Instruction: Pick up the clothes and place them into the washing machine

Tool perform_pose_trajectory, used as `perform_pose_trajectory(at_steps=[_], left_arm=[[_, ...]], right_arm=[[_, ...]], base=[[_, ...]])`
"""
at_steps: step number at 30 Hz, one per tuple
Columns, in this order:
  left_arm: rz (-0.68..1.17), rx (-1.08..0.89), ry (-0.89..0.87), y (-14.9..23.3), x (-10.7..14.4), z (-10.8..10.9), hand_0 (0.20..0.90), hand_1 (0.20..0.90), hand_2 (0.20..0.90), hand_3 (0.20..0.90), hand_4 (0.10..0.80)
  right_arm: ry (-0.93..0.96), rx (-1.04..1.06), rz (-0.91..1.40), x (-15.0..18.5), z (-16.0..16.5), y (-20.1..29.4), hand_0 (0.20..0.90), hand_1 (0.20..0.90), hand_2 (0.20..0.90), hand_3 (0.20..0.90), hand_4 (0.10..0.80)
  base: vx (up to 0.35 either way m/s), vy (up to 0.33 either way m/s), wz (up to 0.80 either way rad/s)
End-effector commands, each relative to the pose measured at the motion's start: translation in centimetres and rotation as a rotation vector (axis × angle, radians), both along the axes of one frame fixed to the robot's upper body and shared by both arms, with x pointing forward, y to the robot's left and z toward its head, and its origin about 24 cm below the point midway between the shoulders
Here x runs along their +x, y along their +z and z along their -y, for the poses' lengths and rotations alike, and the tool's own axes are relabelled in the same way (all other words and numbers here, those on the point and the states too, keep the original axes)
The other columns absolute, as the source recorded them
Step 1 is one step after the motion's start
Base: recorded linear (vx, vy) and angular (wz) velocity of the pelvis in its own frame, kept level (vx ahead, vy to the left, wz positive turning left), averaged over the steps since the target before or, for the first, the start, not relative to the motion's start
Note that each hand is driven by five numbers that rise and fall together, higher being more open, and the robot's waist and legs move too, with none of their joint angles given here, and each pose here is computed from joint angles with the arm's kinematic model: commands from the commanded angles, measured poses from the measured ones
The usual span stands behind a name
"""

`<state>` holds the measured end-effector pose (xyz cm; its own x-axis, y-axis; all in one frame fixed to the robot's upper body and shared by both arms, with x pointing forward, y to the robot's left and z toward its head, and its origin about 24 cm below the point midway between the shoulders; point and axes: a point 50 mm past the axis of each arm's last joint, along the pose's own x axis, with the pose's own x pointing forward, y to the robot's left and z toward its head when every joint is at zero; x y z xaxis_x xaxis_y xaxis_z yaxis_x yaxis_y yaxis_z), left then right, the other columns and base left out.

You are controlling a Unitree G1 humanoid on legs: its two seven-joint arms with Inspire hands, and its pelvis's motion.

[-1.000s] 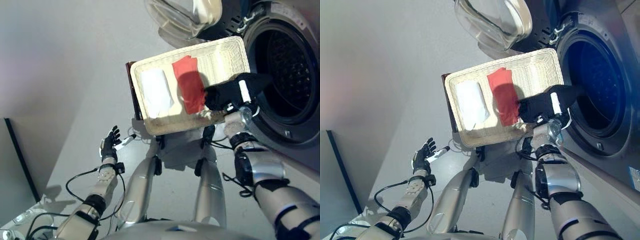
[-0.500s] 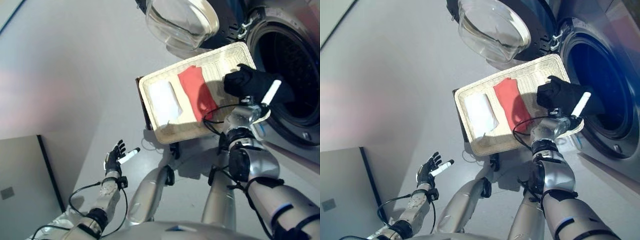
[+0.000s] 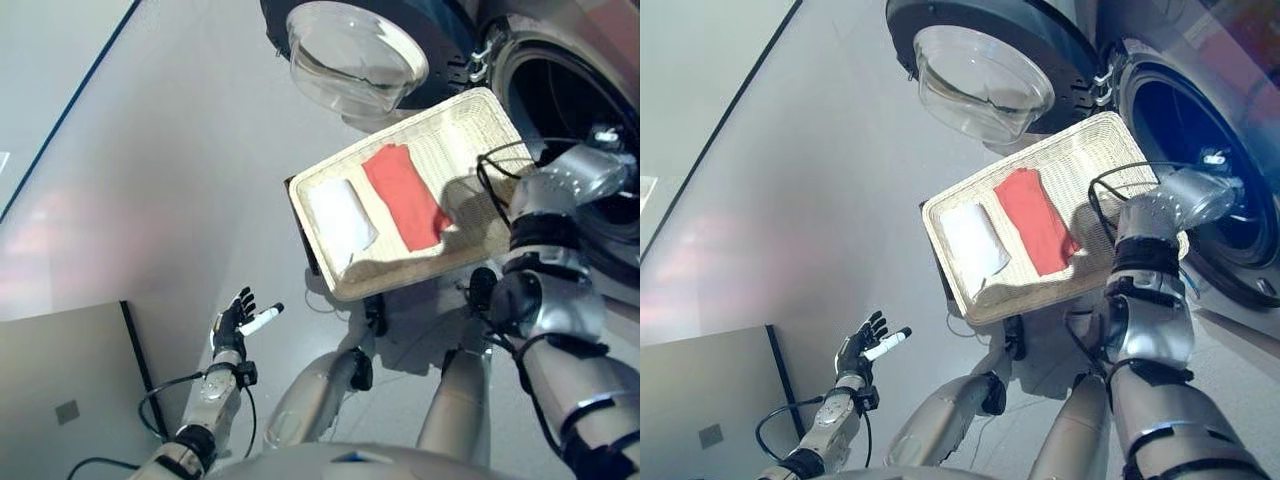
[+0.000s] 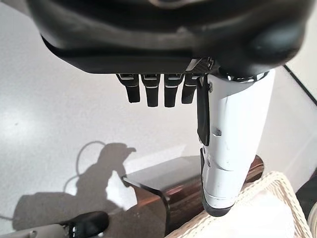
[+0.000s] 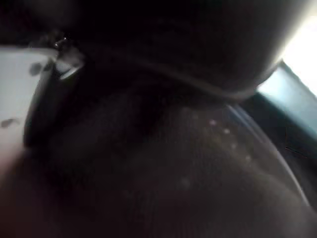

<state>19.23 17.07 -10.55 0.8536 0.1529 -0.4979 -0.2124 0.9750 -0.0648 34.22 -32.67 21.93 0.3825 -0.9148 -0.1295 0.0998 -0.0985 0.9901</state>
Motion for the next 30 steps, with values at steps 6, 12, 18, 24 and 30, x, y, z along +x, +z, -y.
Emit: perform_pose_trajectory(at_steps=[6,12,18,24,30], left_arm=[[-0.015,0.03,0.073,-0.5,-1.4,-2.1,0.9,0.9,0.9,0.9,0.8],[-0.035,0.036,0.037,-0.8,-1.7,-1.7,0.9,0.9,0.9,0.9,0.8],[-0.05,0.056,0.06,-0.9,-1.9,-2.5,0.9,0.9,0.9,0.9,0.8],[-0.061,0.099,0.061,-0.8,-1.7,-3.5,0.9,0.9,0.9,0.9,0.8],[-0.06,0.101,0.063,-0.7,-1.5,-3.9,0.9,0.9,0.9,0.9,0.8]], right_arm=[[0.067,-0.36,0.029,1.1,-1.7,5.4,0.9,0.9,0.9,0.9,0.8],[0.132,-0.318,-0.049,2.1,-2.1,2.4,0.9,0.9,0.9,0.9,0.8],[0.167,-0.324,-0.078,2.6,-2.9,1.3,0.9,0.9,0.9,0.9,0.8],[0.327,-0.588,-0.477,4.5,-4.7,-1.5,0.9,0.9,0.9,0.9,0.8],[0.435,-0.578,-0.517,4.7,-6.1,-4.8,0.9,0.9,0.9,0.9,0.8]], base=[[0.005,0.004,-0.05],[0.0,0.0,0.0],[0.0,0.0,0.0],[-0.046,-0.053,0.06],[-0.031,-0.075,-0.03]])
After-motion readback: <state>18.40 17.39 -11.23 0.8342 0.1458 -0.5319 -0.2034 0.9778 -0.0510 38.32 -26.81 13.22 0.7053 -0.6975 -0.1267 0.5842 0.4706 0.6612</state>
